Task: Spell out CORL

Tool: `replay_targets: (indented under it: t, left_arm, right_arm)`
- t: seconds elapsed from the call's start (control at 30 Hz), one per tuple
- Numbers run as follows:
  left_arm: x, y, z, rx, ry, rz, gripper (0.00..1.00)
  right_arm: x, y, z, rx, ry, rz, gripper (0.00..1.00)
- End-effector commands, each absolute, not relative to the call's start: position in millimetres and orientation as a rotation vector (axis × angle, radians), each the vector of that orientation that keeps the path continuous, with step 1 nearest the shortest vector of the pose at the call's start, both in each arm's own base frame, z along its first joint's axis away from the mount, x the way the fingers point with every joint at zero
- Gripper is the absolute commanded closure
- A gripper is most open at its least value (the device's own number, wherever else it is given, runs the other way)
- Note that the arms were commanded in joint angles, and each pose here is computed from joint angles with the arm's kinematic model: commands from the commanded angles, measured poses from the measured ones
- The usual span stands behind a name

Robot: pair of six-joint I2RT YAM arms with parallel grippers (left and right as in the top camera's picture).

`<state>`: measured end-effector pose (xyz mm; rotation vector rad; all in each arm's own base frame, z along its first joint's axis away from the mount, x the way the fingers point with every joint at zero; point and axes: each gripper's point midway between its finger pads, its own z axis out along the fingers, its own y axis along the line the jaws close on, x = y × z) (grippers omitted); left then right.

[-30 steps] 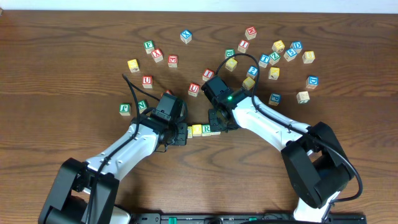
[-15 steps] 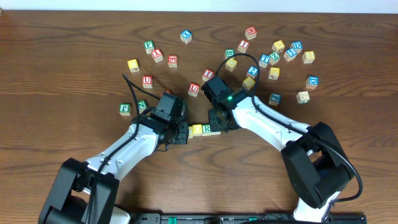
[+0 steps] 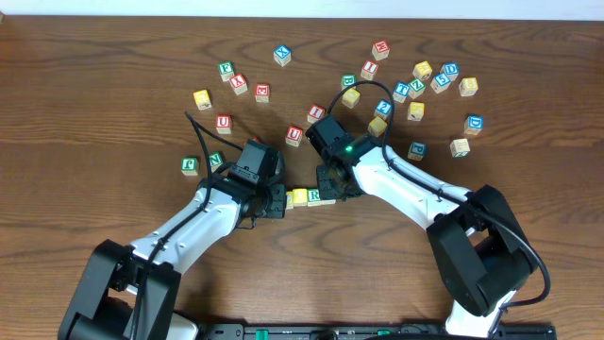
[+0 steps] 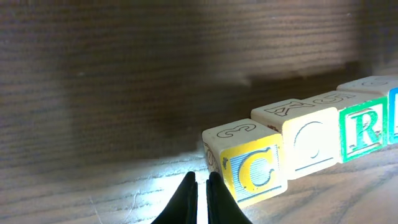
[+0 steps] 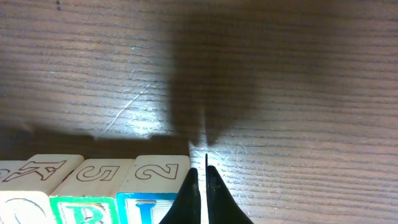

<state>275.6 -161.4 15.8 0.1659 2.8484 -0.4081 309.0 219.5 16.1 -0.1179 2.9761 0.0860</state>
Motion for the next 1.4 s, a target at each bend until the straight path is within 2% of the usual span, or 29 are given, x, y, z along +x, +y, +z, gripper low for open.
replay_targets:
  t: [0.0, 0.97, 1.37]
  left_arm:
    - [273, -165, 14, 0.166, 2.854, -0.437, 0.93]
    - [278, -167, 16, 0.158, 2.831, -0.448, 0.93]
    - [271, -164, 13, 0.155, 2.864, -0.434, 0.93]
  right_arm:
    - [305, 220, 13, -0.104, 2.986, 0.077, 0.99]
    - [301, 225, 13, -0.12, 2.986, 0.078, 0.99]
    - [312, 220, 14, -0.093, 2.952, 0.063, 0.99]
